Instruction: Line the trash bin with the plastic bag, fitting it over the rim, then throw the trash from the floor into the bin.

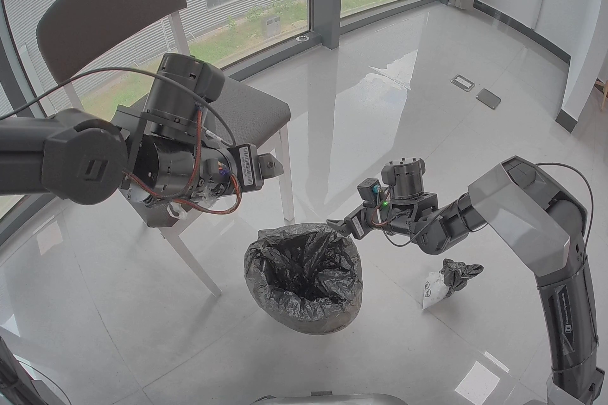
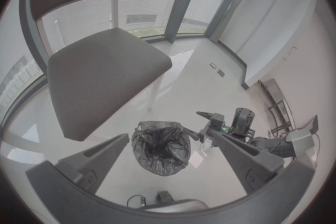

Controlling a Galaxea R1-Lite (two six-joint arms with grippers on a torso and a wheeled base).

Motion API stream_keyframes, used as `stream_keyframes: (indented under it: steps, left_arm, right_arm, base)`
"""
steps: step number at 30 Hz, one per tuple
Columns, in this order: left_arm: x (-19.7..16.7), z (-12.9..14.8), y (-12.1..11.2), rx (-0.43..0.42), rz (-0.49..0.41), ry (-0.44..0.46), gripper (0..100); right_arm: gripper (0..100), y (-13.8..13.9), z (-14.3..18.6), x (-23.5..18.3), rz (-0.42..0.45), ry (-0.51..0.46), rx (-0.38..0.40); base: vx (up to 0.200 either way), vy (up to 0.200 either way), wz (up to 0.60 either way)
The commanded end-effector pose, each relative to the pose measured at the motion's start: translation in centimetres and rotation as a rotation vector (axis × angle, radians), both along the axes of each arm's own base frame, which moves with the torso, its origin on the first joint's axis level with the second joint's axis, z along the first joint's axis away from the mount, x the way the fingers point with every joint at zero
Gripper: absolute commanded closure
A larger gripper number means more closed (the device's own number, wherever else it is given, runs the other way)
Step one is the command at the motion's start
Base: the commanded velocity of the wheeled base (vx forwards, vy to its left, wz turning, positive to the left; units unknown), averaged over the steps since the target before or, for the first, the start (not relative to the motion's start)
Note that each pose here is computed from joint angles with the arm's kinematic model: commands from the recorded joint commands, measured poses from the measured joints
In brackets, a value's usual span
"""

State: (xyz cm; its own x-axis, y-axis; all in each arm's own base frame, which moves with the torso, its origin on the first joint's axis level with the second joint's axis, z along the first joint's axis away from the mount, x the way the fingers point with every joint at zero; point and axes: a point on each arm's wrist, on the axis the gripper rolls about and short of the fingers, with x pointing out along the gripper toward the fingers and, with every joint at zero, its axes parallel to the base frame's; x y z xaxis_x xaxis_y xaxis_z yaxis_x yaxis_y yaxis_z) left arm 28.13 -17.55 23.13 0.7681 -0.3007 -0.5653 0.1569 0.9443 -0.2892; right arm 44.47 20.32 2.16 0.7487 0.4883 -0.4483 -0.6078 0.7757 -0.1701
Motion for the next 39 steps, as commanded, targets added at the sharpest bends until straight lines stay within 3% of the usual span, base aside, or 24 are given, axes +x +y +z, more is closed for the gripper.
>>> stream_keyframes:
  steps: [1, 5, 7, 9, 21, 22, 29, 39]
  left_arm:
    - [-0.2, -0.2, -0.2, 0.001, -0.007, 0.004, 0]
    - [-0.5, -0.7, -0.9, 0.0, -0.032, 0.003, 0]
    - [-0.6, -0.9, -1.0, 0.001, -0.036, 0.005, 0]
    - [-0.5, -1.5, -1.7, 0.0, -0.052, 0.004, 0]
    - [-0.4, -2.8, -2.5, 0.023, -0.066, 0.035, 0]
    - [-0.5, -2.9, -2.4, 0.027, -0.066, 0.041, 0]
    - [-0.5, -3.2, -2.4, 0.031, -0.066, 0.046, 0]
    - [-0.7, -3.0, -2.6, 0.019, -0.053, 0.045, 0]
  right_arm:
    - [0, -3.5, 1.9, -3.5, -0.088, 0.07, -0.039]
    - [0, -8.8, 2.5, -7.7, -0.172, 0.168, -0.09]
    - [0, -9.8, 2.4, -8.4, -0.188, 0.187, -0.101]
    - [0, -13.6, 1.3, -10.5, -0.255, 0.26, -0.147]
    - [0, -21.0, -2.5, -11.4, -0.41, 0.399, -0.21]
    - [0, -22.6, -3.2, -10.9, -0.441, 0.402, -0.217]
    - [0, -24.3, -5.4, -9.3, -0.485, 0.427, -0.208]
    - [0, -24.5, -8.3, -6.9, -0.49, 0.435, -0.208]
  base:
    - [0.0, 0.0, 0.0]
    - [0.0, 0.0, 0.0]
    - [0.0, 0.0, 0.0]
    - [0.0, 0.0, 0.0]
    - [0.0, 0.0, 0.0]
    - [0.0, 0.0, 0.0]
    - [0.0, 0.0, 0.0]
    - [0.0, 0.0, 0.0]
